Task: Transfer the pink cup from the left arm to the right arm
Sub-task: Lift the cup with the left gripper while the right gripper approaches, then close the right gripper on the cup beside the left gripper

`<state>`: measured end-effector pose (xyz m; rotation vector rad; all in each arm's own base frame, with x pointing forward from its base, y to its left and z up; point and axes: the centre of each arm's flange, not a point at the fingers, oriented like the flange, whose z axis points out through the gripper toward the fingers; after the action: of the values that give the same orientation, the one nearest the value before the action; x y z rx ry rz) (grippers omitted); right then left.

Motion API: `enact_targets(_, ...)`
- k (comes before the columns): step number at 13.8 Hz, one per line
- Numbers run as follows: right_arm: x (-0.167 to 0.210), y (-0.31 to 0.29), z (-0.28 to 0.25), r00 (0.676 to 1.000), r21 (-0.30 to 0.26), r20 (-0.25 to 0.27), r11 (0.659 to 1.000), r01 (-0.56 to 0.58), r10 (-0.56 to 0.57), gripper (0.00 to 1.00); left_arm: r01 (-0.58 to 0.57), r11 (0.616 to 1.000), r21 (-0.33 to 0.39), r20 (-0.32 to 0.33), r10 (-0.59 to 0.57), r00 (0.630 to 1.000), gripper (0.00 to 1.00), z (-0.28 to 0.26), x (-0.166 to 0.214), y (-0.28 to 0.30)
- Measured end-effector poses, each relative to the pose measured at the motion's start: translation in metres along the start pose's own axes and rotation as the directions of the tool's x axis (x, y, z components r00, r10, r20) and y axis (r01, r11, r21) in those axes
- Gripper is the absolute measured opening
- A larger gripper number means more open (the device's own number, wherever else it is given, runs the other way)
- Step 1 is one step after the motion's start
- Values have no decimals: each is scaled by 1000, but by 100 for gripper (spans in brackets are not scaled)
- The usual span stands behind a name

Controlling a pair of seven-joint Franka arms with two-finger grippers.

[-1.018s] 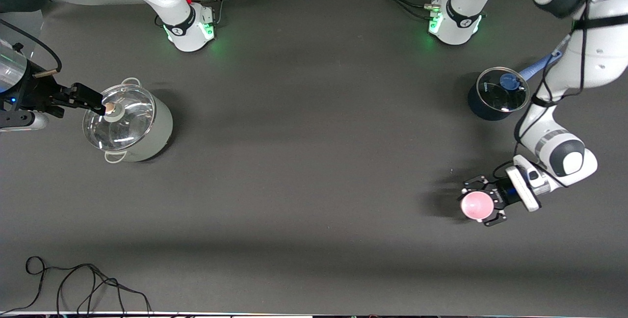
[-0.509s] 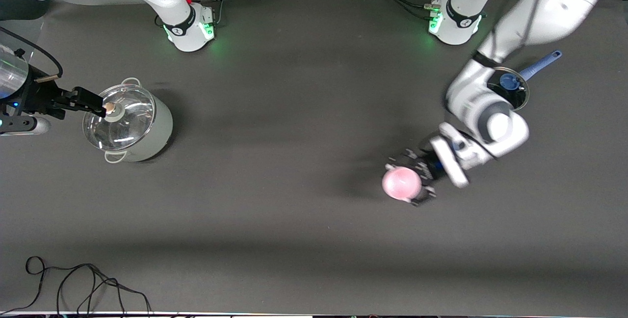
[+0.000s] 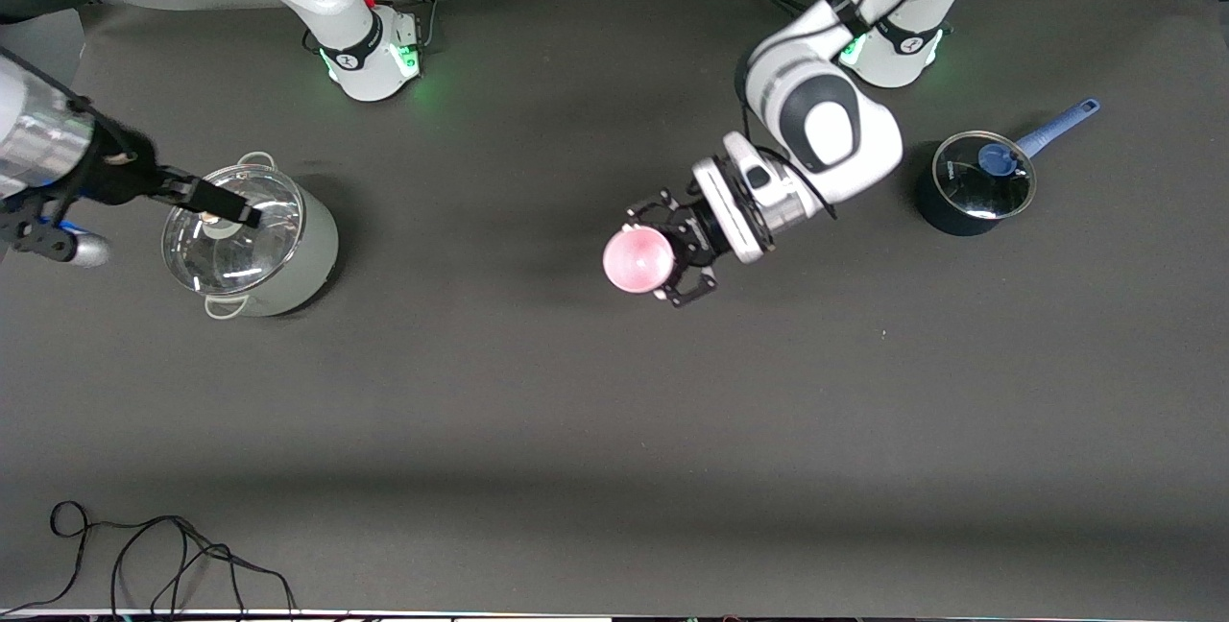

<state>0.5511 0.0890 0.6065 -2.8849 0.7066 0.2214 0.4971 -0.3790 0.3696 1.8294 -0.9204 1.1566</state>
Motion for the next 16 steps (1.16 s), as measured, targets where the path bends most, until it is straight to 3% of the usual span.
enact_targets(3,-48,-60,10,974,13,36,975,-223,222,100,-21,1000,-17,17,22,1000,60,15,11,32)
enact_targets(8,-72,-129,13,821,39,156,828,-560,549,99,-59,998,-17,-10,59,998,60,25,40,52)
enact_targets(12,-79,-193,39,704,35,185,712,-702,686,99,-88,996,-4,-6,88,996,60,25,49,58)
enact_targets(14,-88,-216,49,677,48,192,683,-729,710,99,-94,996,-2,-5,94,996,60,25,49,58)
enact_targets(16,-99,-231,53,671,51,209,678,-734,711,99,-96,995,-1,-5,96,995,60,25,49,57)
